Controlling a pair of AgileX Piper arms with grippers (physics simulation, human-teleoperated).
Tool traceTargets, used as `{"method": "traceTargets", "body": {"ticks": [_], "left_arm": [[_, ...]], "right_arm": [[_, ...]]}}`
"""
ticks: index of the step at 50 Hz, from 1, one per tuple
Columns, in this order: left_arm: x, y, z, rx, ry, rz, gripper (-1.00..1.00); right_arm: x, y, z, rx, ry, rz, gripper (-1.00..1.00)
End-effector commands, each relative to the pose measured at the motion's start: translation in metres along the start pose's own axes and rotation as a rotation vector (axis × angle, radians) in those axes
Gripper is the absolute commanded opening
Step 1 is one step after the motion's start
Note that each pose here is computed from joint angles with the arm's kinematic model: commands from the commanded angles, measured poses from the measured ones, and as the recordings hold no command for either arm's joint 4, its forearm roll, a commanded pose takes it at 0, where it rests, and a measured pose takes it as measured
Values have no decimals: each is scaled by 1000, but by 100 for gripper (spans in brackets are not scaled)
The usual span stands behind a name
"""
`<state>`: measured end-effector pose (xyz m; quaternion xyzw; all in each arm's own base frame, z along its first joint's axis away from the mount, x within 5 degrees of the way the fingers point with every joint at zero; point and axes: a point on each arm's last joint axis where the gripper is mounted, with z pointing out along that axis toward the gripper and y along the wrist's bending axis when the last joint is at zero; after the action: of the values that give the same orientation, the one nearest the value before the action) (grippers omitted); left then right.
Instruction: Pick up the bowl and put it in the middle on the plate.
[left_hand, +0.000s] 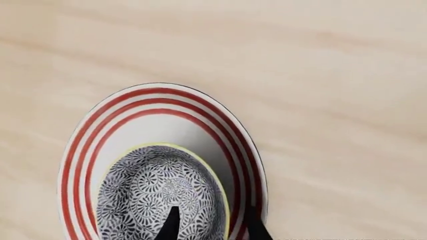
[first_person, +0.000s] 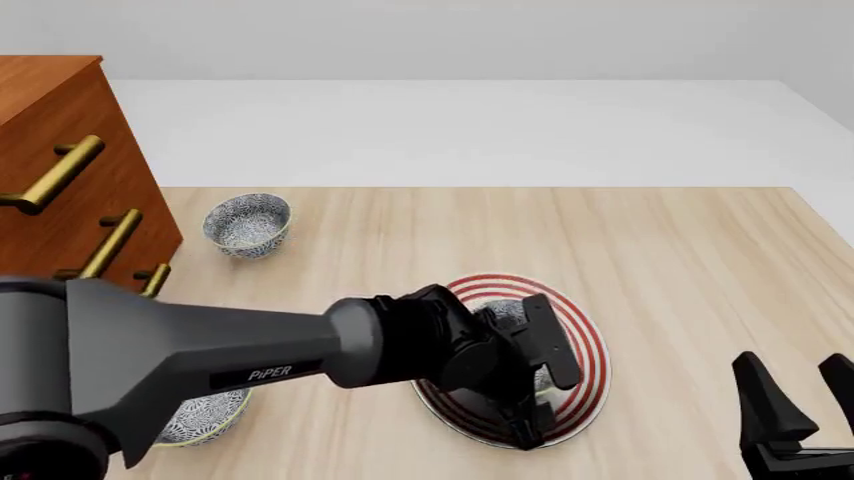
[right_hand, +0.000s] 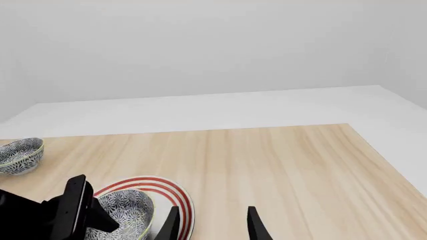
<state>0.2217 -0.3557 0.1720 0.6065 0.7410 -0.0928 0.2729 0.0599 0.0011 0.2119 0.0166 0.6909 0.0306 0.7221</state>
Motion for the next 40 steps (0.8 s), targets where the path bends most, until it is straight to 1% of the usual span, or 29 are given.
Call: {"method": "traceTargets", "body": {"ticks": [1, 6, 15, 19, 28, 35, 37, 40], "left_arm": [[-5, -2, -11, -2, -19, 2, 100], [-11, -5, -20, -2, -40, -1, 100], [-13, -4, -35, -12, -67, 1, 100], [-14, -6, -42, -11, -74, 4, 100], [-12, -4, -60, -23, -97, 16, 100], [-11, -7, -71, -25, -114, 21, 100], [-14, -9, -76, -21, -119, 22, 100], [-18, -4, -88, -34, -140, 8, 100]], "right_arm": [[0, 0, 0, 0, 0, 0, 100], [0, 0, 0, 0, 0, 0, 100], [0, 0, 0, 0, 0, 0, 100], [0, 0, 0, 0, 0, 0, 100], [0, 0, 0, 0, 0, 0, 100], [0, 0, 0, 0, 0, 0, 100], [0, 0, 0, 0, 0, 0, 100], [0, 0, 0, 0, 0, 0, 100]]}}
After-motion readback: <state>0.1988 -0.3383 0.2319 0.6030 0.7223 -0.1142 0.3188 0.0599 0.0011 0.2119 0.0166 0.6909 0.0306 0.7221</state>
